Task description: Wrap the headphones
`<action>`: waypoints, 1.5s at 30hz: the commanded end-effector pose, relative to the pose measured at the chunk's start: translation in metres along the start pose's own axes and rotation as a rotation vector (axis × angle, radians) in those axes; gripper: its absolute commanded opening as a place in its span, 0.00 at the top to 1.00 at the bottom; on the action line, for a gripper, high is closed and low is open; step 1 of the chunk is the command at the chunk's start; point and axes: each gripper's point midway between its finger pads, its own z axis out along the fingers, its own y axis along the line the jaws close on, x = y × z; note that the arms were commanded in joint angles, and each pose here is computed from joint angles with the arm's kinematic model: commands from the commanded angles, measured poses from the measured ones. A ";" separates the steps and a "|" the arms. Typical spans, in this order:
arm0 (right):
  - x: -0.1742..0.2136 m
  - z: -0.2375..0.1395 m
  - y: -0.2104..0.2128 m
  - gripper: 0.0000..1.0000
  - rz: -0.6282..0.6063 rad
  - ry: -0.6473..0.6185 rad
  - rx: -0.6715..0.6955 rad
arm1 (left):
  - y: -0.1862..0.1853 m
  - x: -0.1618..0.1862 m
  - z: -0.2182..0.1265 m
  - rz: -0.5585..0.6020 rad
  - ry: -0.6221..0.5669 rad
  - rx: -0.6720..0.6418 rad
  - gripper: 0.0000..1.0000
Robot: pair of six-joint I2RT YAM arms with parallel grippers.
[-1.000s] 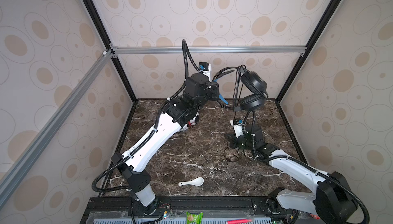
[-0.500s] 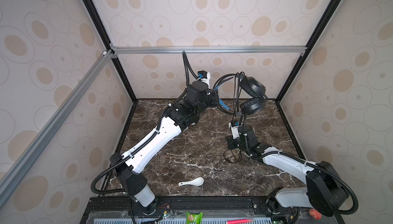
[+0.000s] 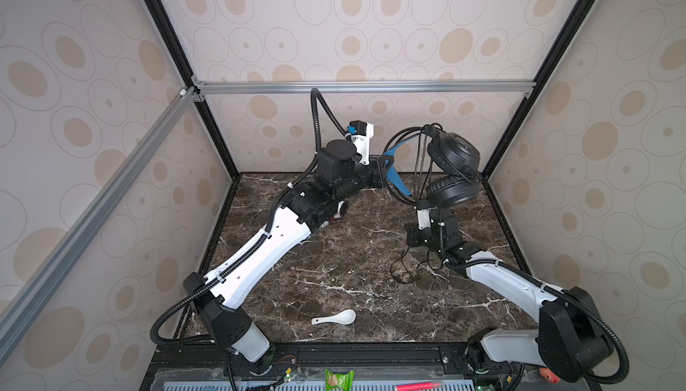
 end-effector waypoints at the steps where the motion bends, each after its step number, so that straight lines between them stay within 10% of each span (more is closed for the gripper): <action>1: -0.019 -0.010 -0.009 1.00 0.027 -0.032 0.003 | -0.056 -0.055 -0.036 -0.032 -0.147 0.217 1.00; 11: -0.062 0.001 -0.047 1.00 0.036 -0.010 0.089 | -0.077 -0.039 -0.032 -0.026 -0.076 0.344 1.00; 25: -0.052 0.008 -0.048 1.00 0.060 0.057 0.079 | -0.049 -0.064 -0.038 0.004 -0.199 0.153 1.00; 45: 0.008 0.001 0.045 1.00 0.056 0.052 -0.224 | -0.030 -0.115 -0.030 -0.110 -0.421 0.051 1.00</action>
